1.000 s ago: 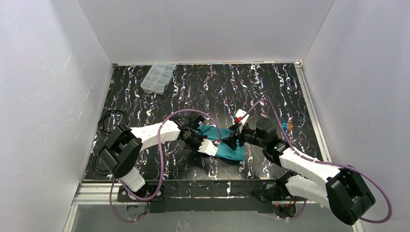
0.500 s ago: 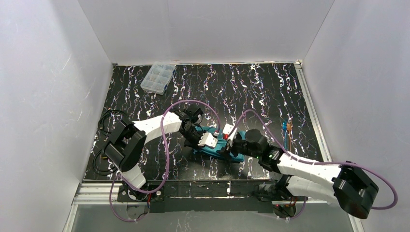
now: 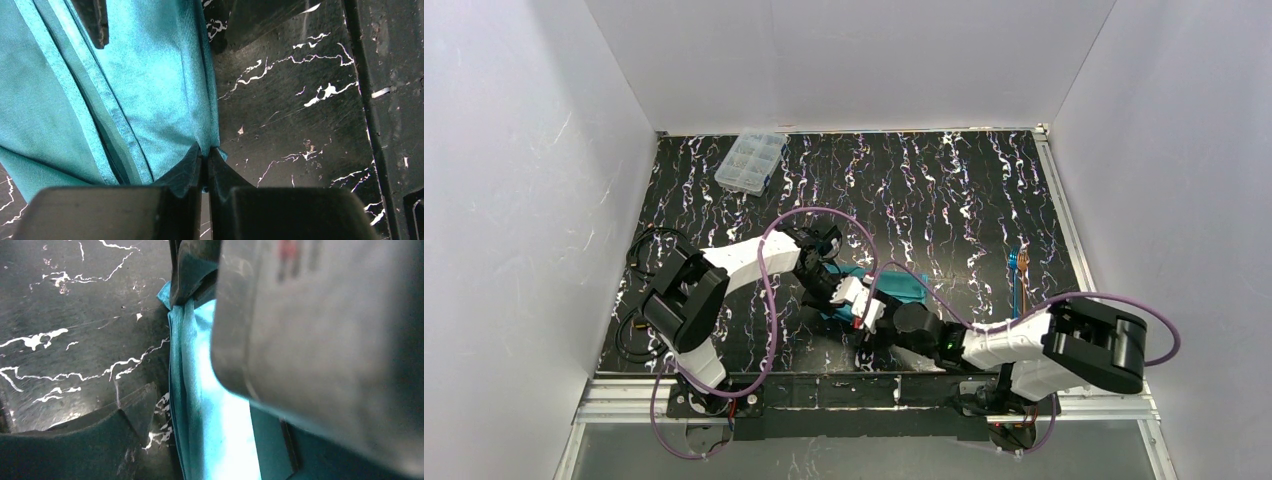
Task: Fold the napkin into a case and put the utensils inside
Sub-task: Fold the 2/3-rectangle-folded napkin at the center of the board.
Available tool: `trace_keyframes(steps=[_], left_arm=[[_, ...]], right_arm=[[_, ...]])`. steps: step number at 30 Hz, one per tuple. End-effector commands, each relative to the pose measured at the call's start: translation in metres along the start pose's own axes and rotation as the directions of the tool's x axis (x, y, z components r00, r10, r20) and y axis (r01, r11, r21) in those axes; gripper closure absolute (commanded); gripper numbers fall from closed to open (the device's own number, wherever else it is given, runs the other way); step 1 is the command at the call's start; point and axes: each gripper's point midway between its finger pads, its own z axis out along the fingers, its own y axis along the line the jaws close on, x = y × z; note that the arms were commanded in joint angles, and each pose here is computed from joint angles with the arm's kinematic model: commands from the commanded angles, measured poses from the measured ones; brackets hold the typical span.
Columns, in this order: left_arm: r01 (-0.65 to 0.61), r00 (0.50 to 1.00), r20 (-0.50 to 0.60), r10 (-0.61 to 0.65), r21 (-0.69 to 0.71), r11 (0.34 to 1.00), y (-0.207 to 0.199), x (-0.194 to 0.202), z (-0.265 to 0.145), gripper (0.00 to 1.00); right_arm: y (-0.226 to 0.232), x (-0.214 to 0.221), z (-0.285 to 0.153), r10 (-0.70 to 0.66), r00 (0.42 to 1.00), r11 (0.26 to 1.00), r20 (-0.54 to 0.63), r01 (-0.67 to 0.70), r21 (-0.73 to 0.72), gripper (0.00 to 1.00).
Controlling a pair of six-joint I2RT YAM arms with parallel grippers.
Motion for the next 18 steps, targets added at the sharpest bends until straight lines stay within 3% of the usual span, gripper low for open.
trace_keyframes(steps=[1, 6, 10, 15, 16, 18], left_arm=[[-0.007, 0.999, 0.041, 0.006, 0.023, 1.0, -0.002, -0.011, -0.005, 1.0], [-0.008, 0.999, 0.045, 0.008, 0.014, 1.0, 0.003, -0.014, -0.007, 1.0], [-0.012, 0.999, 0.042, 0.012, 0.016, 1.0, 0.003, -0.014, -0.008, 1.0], [-0.028, 0.999, 0.026, 0.027, 0.026, 0.999, 0.002, -0.01, -0.008, 1.0], [-0.029, 0.999, 0.023, 0.029, 0.027, 0.999, 0.002, -0.01, -0.009, 1.0], [-0.032, 0.999, 0.019, 0.031, 0.028, 0.999, 0.002, -0.009, -0.009, 1.0]], right_arm=[[-0.015, -0.021, 0.009, -0.055, 0.995, 0.993, 0.086, 0.046, 0.104, 0.24], [-0.014, -0.017, 0.007, -0.061, 0.993, 0.984, 0.099, 0.043, 0.175, 0.25], [-0.021, -0.016, -0.007, 0.001, 0.986, 0.962, 0.167, -0.047, 0.269, 0.25], [-0.012, -0.02, -0.013, 0.09, 0.967, 0.965, 0.236, -0.144, 0.22, 0.24], [-0.01, -0.019, -0.013, 0.084, 0.969, 0.968, 0.233, -0.135, 0.213, 0.09], [-0.006, -0.016, -0.011, 0.056, 0.975, 0.973, 0.216, -0.102, 0.207, 0.01]])
